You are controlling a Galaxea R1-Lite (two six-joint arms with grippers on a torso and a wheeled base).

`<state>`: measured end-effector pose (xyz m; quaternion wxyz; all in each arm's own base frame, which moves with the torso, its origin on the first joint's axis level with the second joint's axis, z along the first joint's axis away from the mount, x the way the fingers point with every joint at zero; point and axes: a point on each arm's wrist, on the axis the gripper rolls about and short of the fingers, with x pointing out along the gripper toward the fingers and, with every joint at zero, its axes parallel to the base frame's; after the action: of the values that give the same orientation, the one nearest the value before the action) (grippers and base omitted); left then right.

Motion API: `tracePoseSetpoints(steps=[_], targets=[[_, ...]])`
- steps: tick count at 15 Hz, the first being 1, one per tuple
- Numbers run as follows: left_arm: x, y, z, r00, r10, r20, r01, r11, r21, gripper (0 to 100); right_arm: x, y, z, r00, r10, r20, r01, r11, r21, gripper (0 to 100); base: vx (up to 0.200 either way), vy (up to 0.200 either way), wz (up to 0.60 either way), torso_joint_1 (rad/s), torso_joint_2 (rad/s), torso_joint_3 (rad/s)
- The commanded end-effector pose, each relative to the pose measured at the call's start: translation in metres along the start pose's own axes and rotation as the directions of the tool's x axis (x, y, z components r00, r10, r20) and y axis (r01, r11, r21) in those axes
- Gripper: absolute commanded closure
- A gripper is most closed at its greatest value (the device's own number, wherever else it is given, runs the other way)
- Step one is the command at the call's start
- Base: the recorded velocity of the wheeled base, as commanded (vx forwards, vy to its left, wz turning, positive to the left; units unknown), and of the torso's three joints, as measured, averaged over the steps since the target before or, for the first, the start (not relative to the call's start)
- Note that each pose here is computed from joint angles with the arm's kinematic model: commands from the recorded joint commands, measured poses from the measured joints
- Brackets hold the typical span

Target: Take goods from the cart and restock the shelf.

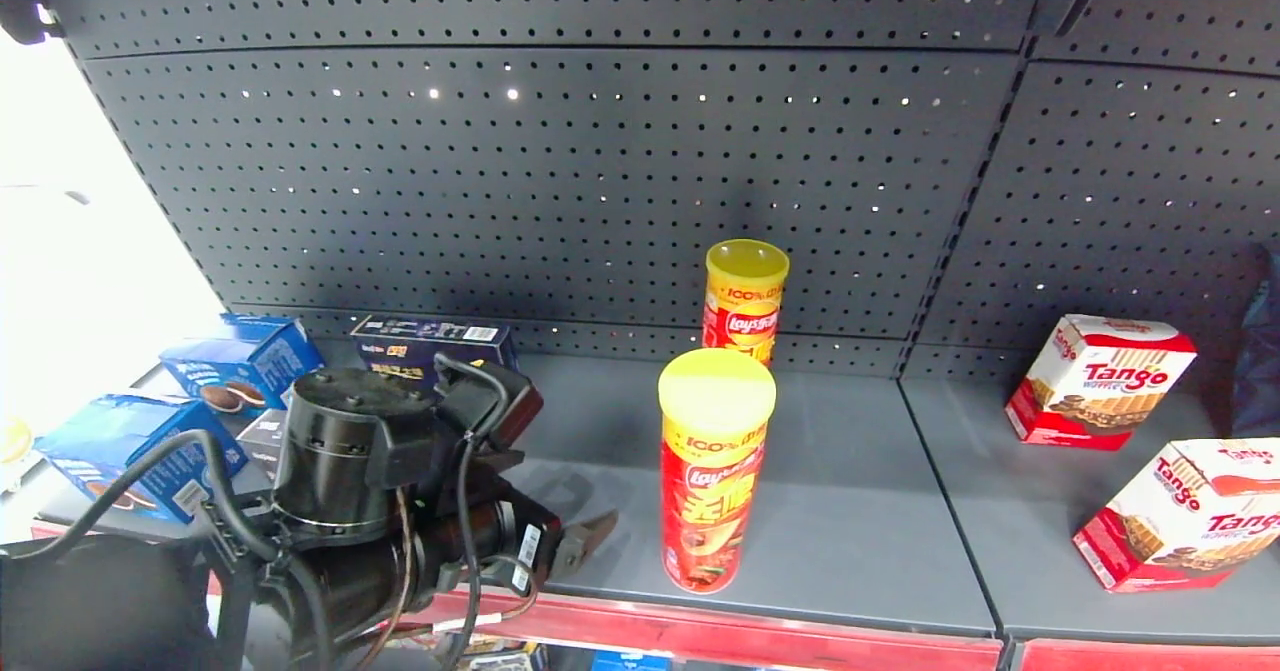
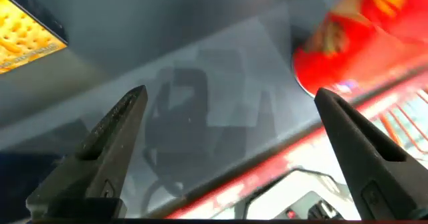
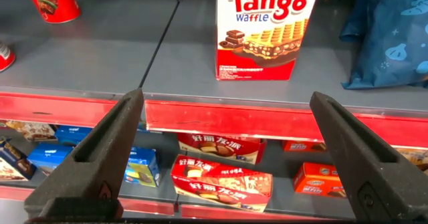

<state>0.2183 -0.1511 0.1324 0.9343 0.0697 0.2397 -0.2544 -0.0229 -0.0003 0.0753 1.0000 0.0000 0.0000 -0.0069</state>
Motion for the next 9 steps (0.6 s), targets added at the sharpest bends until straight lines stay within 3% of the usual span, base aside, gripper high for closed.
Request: tracePoseSetpoints(steps=[1,3,9], targets=[[0.014,-0.006,0.004,1.000,0.022,-0.006,-0.023,1.000,-0.022,0,0.000,0.000,0.000,1.000,0.000,-0.002,0.000,1.000,0.000,0,0.000,0.000,0.00,0.000,0.00,0.000],[0.019,-0.011,0.004,0.999,0.031,-0.011,-0.031,0.999,-0.039,0,0.000,0.000,0.000,1.000,0.000,-0.002,0.000,1.000,0.000,0,0.000,0.000,0.00,0.000,0.00,0.000],[0.022,-0.019,0.003,1.000,0.006,-0.016,-0.006,1.000,-0.019,0,0.000,0.000,0.000,1.000,0.000,-0.002,0.000,1.000,0.000,0,0.000,0.000,0.00,0.000,0.00,0.000]])
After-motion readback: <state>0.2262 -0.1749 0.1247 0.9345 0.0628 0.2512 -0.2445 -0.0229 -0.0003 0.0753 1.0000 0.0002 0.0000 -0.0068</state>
